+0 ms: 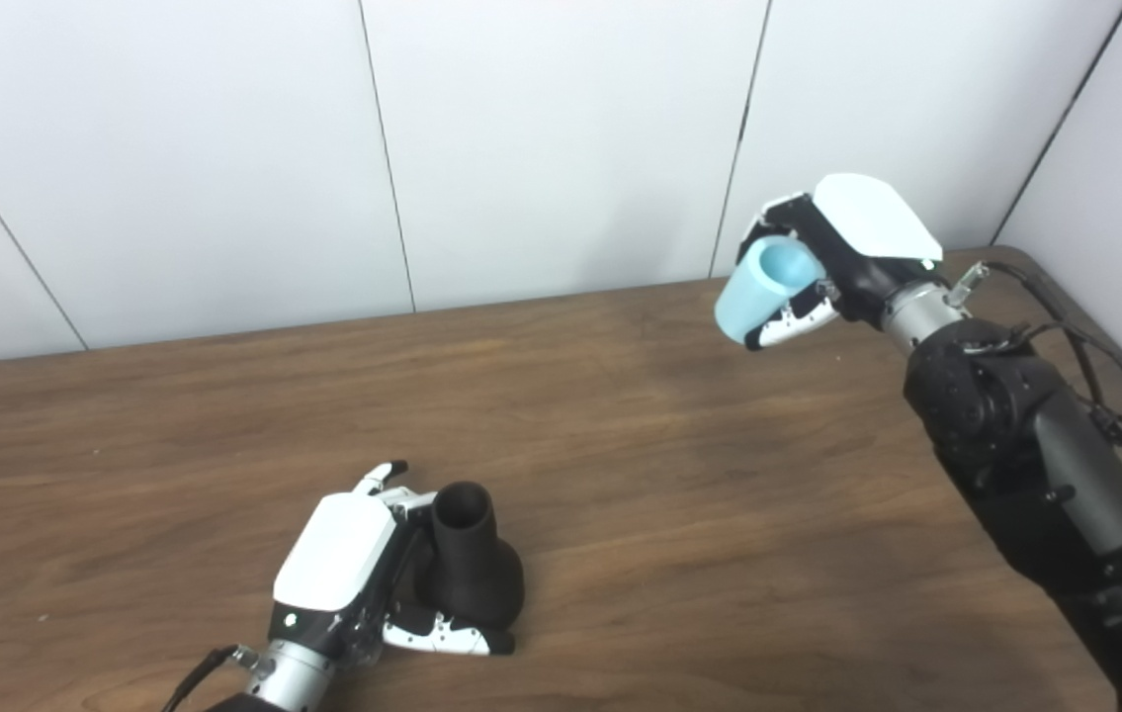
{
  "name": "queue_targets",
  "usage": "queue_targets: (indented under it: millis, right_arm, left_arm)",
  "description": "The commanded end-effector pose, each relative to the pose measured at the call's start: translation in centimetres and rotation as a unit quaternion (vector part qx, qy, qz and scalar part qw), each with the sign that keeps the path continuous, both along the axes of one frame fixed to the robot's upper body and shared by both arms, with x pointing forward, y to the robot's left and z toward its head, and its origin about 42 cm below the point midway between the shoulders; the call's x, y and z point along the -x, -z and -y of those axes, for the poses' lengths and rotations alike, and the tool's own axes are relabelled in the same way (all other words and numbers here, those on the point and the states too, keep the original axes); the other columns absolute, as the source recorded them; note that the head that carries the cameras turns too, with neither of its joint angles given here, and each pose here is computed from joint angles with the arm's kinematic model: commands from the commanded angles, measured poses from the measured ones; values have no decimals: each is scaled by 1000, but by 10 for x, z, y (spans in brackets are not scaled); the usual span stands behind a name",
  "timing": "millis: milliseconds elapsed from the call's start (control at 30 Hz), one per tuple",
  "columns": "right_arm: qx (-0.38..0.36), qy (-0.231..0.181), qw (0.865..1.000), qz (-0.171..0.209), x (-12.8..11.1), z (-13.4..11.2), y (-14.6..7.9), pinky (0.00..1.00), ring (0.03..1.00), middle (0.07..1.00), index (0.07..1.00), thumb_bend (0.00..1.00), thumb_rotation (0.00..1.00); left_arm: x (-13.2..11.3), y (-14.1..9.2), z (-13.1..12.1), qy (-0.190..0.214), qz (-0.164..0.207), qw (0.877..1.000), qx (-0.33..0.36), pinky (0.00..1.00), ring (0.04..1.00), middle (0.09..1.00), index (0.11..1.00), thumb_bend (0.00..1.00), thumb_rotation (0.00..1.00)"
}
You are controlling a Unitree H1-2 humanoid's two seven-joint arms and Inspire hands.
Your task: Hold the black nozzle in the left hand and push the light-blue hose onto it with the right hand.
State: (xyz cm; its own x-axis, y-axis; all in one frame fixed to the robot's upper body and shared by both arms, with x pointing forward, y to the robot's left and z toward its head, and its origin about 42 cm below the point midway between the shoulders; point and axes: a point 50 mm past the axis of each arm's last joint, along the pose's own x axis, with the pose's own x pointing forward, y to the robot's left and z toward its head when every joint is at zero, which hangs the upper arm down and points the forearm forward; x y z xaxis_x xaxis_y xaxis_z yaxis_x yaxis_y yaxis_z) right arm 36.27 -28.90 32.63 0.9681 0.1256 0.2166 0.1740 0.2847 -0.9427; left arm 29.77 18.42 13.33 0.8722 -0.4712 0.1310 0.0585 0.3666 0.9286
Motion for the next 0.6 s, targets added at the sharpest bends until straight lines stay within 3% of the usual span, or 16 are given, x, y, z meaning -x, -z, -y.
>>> queue_targets:
  millis: [0,567]
  right_arm:
    - [-4,-13,999,32,12,-7,-19,323,394,497,506,497,0]
    - [-54,-142,988,20,80,-70,-12,332,374,494,551,492,0]
  left_arm:
    - [5,13,-10,-19,-31,999,-32,877,622,466,499,525,0]
    - [9,9,0,-20,-32,999,-38,872,630,463,501,525,0]
